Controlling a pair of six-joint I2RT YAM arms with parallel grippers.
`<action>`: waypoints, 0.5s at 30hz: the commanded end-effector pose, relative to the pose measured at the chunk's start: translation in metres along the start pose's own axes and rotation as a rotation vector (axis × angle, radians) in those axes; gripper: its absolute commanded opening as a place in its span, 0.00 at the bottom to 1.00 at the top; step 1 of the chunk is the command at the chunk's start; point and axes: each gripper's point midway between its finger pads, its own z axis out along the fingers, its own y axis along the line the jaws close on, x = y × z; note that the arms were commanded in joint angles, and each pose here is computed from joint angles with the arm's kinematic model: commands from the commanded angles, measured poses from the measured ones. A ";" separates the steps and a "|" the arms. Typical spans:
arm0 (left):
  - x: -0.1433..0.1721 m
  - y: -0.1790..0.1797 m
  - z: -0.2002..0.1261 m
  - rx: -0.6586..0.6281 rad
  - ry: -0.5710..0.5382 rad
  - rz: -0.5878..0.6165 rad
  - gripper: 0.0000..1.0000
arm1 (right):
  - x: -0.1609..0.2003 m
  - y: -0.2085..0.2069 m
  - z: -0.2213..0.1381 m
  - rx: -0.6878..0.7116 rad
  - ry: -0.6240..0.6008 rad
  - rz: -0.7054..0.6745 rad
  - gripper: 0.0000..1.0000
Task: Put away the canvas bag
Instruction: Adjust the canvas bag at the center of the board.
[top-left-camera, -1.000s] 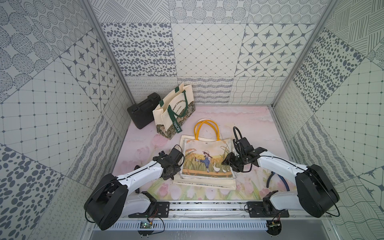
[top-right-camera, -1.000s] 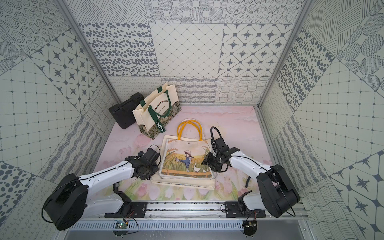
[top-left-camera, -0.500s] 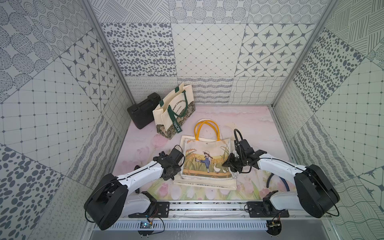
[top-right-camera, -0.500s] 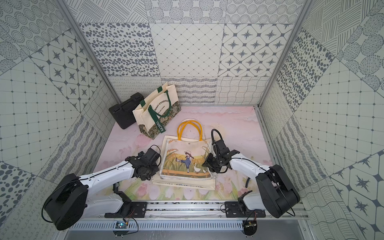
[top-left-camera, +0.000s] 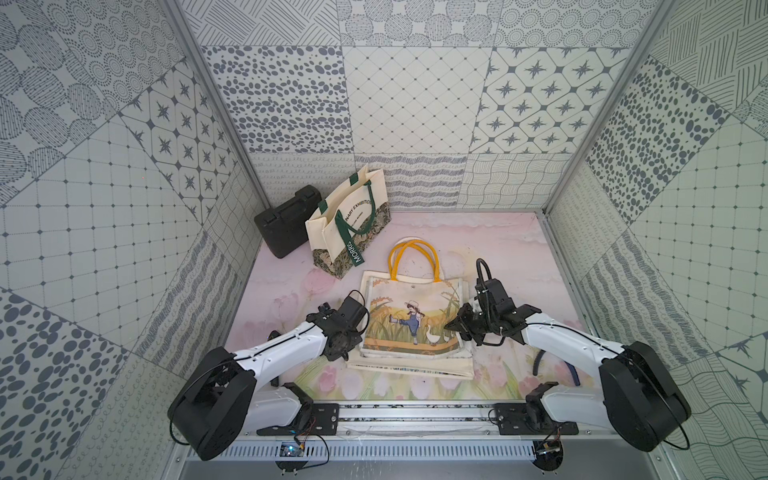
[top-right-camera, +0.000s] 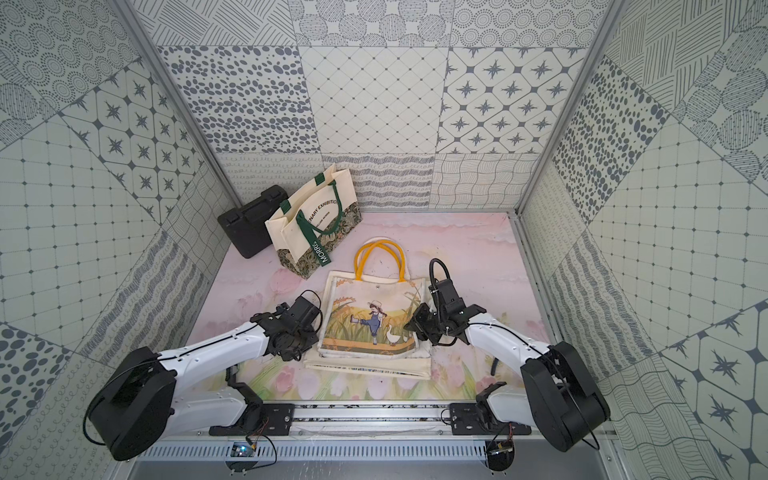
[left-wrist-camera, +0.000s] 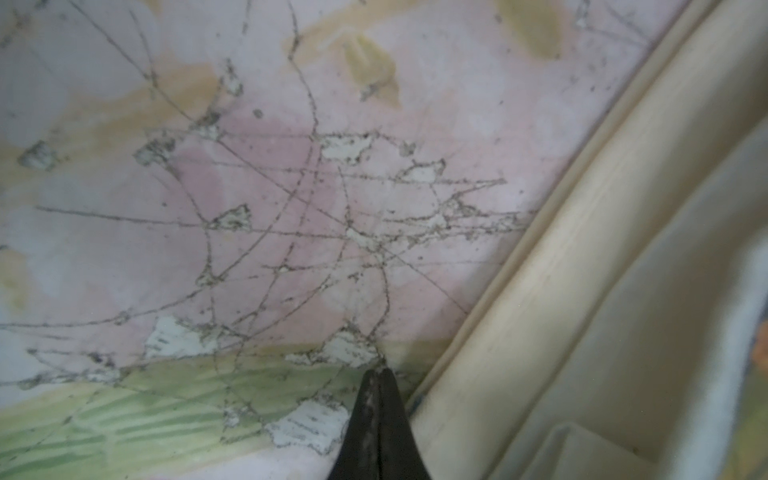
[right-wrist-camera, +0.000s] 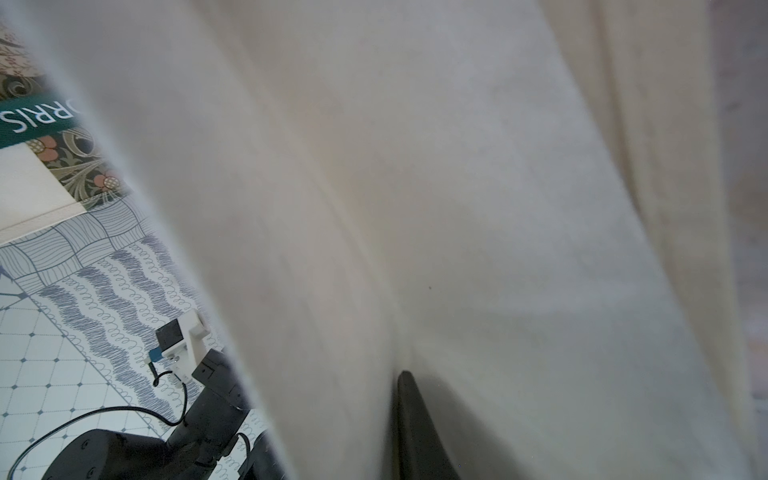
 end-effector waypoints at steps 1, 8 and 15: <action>0.011 -0.010 0.001 0.045 0.051 0.007 0.00 | 0.002 0.021 0.002 -0.105 0.028 0.012 0.16; 0.011 -0.011 0.001 0.047 0.050 0.008 0.00 | 0.005 0.017 0.006 -0.119 0.056 0.035 0.16; 0.009 -0.010 -0.001 0.044 0.044 0.012 0.00 | 0.004 -0.002 0.002 -0.046 0.034 0.026 0.31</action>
